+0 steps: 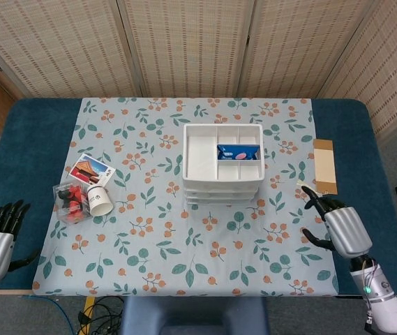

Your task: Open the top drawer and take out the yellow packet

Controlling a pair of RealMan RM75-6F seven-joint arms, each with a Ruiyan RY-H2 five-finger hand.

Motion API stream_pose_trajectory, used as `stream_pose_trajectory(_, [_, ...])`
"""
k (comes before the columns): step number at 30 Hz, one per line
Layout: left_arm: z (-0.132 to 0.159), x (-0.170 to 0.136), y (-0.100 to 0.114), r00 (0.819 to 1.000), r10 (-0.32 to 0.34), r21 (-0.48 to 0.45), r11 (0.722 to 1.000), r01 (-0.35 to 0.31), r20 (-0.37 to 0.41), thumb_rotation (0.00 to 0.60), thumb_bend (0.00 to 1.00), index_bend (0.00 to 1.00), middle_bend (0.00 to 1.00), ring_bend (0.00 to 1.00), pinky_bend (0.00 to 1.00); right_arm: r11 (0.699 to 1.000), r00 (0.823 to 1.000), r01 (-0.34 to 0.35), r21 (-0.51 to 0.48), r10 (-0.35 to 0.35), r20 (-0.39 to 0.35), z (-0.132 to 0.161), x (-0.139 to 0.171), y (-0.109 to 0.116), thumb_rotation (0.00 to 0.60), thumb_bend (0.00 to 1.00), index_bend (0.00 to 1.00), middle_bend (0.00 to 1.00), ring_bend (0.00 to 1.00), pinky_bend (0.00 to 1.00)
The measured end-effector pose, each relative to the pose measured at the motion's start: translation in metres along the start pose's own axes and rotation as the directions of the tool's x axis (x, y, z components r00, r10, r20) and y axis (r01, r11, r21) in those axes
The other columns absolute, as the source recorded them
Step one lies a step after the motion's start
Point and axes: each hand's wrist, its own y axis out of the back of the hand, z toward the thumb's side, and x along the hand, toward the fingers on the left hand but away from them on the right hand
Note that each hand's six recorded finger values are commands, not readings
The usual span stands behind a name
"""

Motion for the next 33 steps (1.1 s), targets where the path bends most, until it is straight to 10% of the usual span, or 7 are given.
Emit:
stream_pose_trajectory(10, [-0.004,-0.003,0.000,1.000,-0.005,0.001,1.000,0.005,-0.016,0.600,0.19,0.07,0.06,0.03,0.07,0.946,0.984,-0.174,-0.273,0.159,-0.077,0.037,-0.028,-0.039,0.600,0.40,0.05,0.72,0.86,0.87])
stream_pose_trajectory(27, [-0.010,-0.008,0.003,0.999,-0.001,0.005,1.000,0.001,-0.032,0.600,0.19,0.07,0.06,0.03,0.07,0.620,0.918,-0.387,-0.682,0.326,-0.224,0.098,-0.077,-0.100,0.600,0.55,0.00,0.76,0.93,0.88])
stream_pose_trajectory(33, [-0.011,-0.010,0.003,0.999,-0.004,0.004,1.000,0.005,-0.039,0.600,0.19,0.07,0.06,0.03,0.07,0.567,0.914,-0.390,-0.726,0.336,-0.229,0.107,-0.096,-0.111,0.600,0.56,0.00,0.76,0.93,0.88])
